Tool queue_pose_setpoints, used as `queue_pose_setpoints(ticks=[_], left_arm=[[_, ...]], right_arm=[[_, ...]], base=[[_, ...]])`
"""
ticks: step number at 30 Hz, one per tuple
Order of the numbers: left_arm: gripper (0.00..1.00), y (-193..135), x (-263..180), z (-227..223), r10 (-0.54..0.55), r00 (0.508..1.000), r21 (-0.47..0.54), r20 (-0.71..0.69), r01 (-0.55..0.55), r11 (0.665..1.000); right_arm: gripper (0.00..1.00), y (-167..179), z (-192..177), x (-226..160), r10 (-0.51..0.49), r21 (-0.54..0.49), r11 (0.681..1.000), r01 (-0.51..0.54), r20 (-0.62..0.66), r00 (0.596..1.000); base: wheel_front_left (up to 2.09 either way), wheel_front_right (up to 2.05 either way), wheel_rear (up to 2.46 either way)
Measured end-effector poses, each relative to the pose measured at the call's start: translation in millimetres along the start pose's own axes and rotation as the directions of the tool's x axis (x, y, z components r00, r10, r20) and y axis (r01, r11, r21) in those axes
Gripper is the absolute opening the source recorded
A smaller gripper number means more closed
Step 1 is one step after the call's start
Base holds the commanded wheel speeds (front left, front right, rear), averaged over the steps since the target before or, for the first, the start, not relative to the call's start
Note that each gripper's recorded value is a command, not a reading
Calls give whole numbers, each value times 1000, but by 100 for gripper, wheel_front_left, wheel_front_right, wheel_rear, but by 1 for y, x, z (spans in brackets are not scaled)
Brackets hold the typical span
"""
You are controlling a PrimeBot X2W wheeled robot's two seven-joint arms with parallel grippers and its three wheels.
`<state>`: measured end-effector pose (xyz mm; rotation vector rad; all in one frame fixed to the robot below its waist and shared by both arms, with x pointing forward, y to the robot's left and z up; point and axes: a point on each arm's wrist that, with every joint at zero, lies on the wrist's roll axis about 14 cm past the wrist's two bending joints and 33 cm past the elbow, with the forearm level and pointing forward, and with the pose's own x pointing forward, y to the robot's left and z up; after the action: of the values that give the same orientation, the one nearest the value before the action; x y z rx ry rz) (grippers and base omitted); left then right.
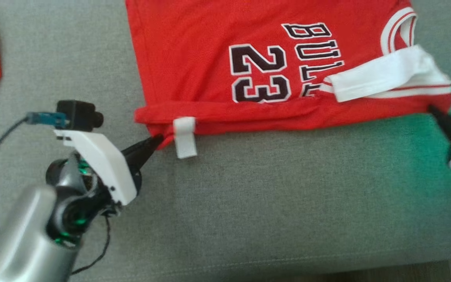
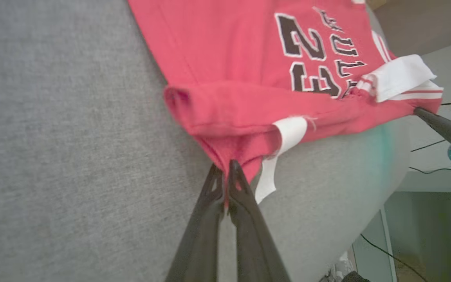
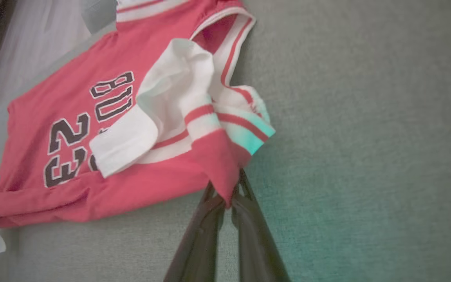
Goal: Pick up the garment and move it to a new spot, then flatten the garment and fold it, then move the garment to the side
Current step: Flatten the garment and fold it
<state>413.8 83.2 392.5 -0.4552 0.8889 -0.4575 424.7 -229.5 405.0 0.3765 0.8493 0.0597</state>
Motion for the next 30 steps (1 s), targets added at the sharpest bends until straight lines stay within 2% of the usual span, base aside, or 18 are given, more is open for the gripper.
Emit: queue_pose_setpoints(ticks=[6, 10, 16, 22, 23, 24, 25, 27, 28, 30], left_arm=[[0, -22, -37, 29, -85, 996, 23, 17, 84, 996], [0, -20, -53, 18, -70, 997, 10, -34, 70, 997], [0, -8, -62, -23, -33, 992, -36, -124, 29, 999], [0, 1, -61, -61, 8, 987, -71, -159, -20, 997], [0, 3, -61, -66, 15, 987, -80, -158, -28, 996], [0, 4, -60, -71, 24, 987, -79, -161, -37, 996], [14, 4, -60, -76, 29, 985, -71, -168, -41, 997], [75, 4, -60, -81, 38, 986, -72, -163, -50, 996], [100, 5, -60, -82, 45, 987, -65, -154, -56, 996], [100, 9, -61, -78, 69, 990, -41, -125, -74, 996]], right_arm=[[0, -11, 27, -34, -17, -19, 1000, 17, -9, 1000], [0, -9, 24, -52, -16, -65, 998, 11, -80, 997], [0, -26, -31, -72, -69, -95, 995, 43, -288, 955], [0, -41, -71, -80, -131, -137, 987, 86, -370, 920], [23, -41, -76, -79, -137, -145, 985, 88, -373, 918], [80, -41, -80, -78, -142, -154, 984, 90, -374, 916], [100, -42, -84, -77, -147, -163, 982, 91, -376, 915], [100, -44, -87, -76, -165, -196, 976, 96, -376, 912], [100, -46, -88, -76, -173, -210, 973, 98, -372, 912], [100, -48, -81, -76, -179, -229, 968, 103, -341, 923]], base=[[0, 0, 0], [0, 0, 0], [0, 0, 0], [0, 0, 0], [0, 0, 0], [0, 0, 0], [0, 0, 0], [0, 0, 0], [0, 0, 0], [0, 0, 0]])
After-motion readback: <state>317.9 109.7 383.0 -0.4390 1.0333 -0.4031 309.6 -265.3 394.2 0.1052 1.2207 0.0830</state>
